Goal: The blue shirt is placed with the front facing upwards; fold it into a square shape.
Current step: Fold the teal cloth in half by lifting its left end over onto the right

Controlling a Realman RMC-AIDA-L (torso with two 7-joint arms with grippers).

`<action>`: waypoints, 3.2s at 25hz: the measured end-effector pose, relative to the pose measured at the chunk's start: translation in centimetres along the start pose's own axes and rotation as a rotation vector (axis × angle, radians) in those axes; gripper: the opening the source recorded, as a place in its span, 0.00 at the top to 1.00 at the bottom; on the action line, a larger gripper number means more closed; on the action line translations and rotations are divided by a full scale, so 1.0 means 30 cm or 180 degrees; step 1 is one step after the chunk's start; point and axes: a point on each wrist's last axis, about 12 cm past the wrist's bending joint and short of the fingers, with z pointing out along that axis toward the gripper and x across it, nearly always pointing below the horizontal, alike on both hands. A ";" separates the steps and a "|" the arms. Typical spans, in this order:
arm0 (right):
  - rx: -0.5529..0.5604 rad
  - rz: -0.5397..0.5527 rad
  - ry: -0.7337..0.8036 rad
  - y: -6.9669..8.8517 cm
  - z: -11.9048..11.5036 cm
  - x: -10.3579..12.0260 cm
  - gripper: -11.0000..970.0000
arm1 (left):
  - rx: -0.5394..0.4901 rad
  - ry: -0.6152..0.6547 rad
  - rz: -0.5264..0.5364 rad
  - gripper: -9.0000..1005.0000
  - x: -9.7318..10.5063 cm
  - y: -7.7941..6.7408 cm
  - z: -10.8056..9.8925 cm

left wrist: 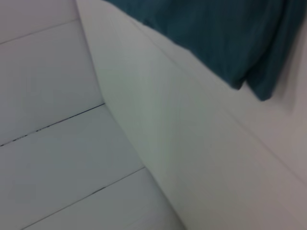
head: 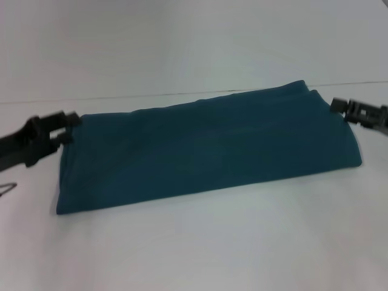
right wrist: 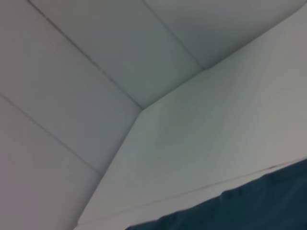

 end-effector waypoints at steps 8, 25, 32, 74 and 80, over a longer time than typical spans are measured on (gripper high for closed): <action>-0.0087 0.0043 0.0112 -0.016 -0.002 0.048 0.04 | -0.0280 0.0289 0.0904 0.40 -0.033 -0.006 -0.009; -0.0039 0.0046 0.0071 -0.021 0.009 0.039 0.04 | -0.0799 0.0354 0.1363 0.14 -0.016 -0.018 0.107; 0.0019 0.0054 0.0107 -0.031 0.008 0.044 0.04 | -0.1105 0.0481 0.1491 0.14 -0.021 -0.027 0.151; 0.0168 0.0144 0.0058 -0.065 -0.019 0.076 0.04 | -0.1378 0.0311 0.1456 0.14 -0.012 0.025 0.185; 0.0168 0.0117 0.0060 -0.065 -0.020 0.077 0.04 | -0.1427 0.0274 0.1489 0.14 -0.016 0.034 0.179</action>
